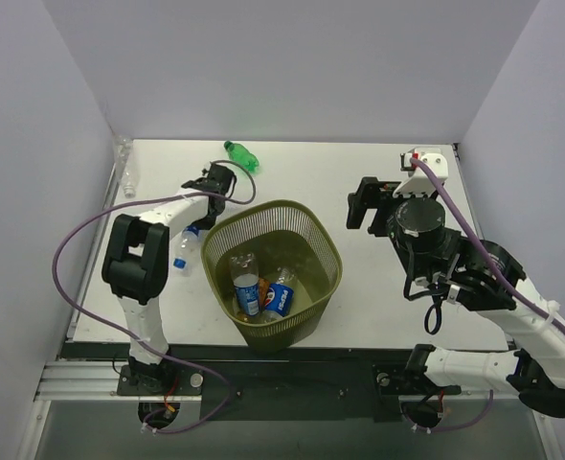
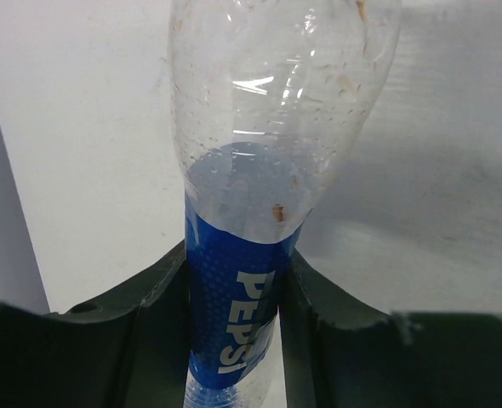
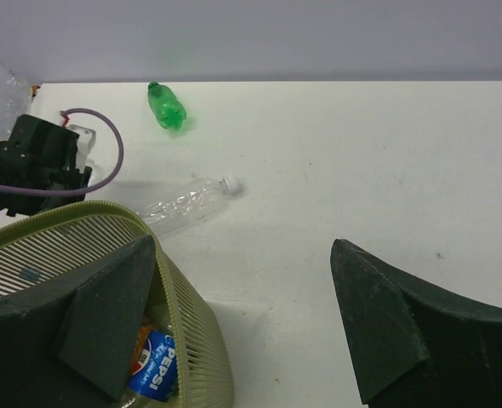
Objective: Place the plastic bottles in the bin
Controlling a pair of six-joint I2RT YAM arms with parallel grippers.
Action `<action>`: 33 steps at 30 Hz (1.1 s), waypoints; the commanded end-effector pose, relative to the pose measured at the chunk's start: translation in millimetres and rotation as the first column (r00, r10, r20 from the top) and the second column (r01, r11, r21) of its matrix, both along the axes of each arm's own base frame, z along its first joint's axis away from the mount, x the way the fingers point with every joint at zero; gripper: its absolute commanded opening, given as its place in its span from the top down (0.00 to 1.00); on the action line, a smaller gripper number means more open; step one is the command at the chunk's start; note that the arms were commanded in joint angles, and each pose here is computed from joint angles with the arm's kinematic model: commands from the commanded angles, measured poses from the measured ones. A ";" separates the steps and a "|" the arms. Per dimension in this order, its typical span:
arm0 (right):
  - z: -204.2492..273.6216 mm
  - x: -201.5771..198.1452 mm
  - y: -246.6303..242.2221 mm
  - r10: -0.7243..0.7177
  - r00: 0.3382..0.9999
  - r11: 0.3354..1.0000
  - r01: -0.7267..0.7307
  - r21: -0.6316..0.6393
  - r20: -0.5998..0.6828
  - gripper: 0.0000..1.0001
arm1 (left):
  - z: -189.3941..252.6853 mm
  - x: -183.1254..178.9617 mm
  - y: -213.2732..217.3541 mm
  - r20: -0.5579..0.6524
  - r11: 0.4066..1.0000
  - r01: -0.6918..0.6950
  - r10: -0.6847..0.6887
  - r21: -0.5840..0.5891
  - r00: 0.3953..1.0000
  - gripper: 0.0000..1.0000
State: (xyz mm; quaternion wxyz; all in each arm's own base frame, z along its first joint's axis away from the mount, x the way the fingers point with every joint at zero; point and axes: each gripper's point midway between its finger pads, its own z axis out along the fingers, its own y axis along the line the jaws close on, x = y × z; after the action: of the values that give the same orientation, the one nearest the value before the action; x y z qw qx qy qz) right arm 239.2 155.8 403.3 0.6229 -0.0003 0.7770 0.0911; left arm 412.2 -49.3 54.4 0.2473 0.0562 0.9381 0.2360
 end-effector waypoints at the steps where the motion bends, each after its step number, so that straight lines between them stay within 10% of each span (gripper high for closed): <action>1: -1.7 4.8 -10.4 -0.050 0.999 0.999 0.050 0.003 0.000 0.22 | 106.6 12.5 28.2 0.222 0.981 -0.170 0.188 -0.098 0.957 0.62; 8: -1.5 10.8 -22.3 -0.098 0.995 0.995 0.098 0.020 0.005 0.22 | 303.1 -16.3 18.1 0.553 0.934 0.039 0.177 -0.356 0.814 0.64; 14: -3.0 12.8 -34.5 -0.140 0.990 0.990 0.139 0.037 0.010 0.22 | 419.7 -89.7 -60.3 0.794 0.640 0.610 0.001 -0.468 0.608 0.69; 23: -14.2 16.1 -33.6 -0.143 0.990 0.990 0.143 0.022 -0.011 0.22 | 445.6 -186.6 -147.3 0.864 0.026 0.866 -0.068 -0.499 0.499 0.71; 31: -20.9 18.1 -29.0 -0.138 0.990 0.990 0.138 0.022 -0.028 0.23 | 394.0 -191.1 -183.7 0.790 -0.065 0.791 -0.138 -0.609 0.597 0.69; 33: -21.8 17.8 -30.0 -0.141 0.990 0.990 0.142 0.018 -0.031 0.23 | 380.0 -191.8 -192.5 0.771 -0.069 0.773 -0.175 -0.631 0.613 0.39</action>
State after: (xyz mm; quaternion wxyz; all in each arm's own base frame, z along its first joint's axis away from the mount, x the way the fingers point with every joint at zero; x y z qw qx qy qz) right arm 254.8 127.5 383.4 0.6150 0.0503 0.7848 0.0568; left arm 238.7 -225.9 411.3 0.4936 0.1351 0.7116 -0.4814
